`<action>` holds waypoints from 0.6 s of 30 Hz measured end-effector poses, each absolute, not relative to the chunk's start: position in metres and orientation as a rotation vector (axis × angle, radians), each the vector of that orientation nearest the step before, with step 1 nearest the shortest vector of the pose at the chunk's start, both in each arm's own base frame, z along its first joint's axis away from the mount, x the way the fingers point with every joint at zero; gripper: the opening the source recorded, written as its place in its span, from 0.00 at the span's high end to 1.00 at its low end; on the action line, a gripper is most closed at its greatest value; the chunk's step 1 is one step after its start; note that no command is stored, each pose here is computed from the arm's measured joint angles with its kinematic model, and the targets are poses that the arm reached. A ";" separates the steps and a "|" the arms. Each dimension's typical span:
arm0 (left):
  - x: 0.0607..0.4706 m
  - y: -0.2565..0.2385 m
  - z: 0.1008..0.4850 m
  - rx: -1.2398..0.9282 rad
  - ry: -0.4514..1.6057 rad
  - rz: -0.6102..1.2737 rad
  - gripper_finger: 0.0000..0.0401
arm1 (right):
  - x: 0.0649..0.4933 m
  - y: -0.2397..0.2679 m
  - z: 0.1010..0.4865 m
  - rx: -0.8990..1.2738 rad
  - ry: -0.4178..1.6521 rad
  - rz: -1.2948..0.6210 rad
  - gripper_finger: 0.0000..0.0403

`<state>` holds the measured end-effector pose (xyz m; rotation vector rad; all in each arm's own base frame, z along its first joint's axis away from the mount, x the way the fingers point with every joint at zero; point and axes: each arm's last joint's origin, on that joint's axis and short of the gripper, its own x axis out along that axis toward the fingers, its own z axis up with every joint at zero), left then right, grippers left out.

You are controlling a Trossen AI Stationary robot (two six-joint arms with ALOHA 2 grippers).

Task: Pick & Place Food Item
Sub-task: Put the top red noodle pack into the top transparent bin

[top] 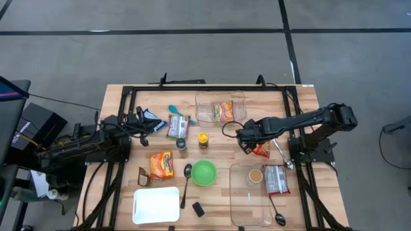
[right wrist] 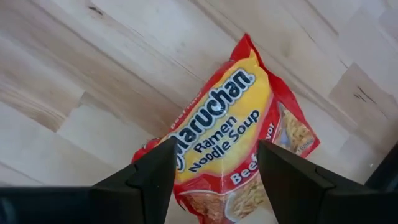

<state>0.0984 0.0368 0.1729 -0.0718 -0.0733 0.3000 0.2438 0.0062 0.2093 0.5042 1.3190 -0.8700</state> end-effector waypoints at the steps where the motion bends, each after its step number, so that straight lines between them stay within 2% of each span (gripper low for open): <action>1: 0.098 0.037 0.173 -0.072 -0.074 0.300 1.00 | 0.244 0.006 0.209 0.491 1.324 -0.866 0.47; 18: 0.098 0.037 0.173 -0.072 -0.074 0.300 1.00 | 0.244 0.006 0.189 0.540 1.246 -0.861 0.47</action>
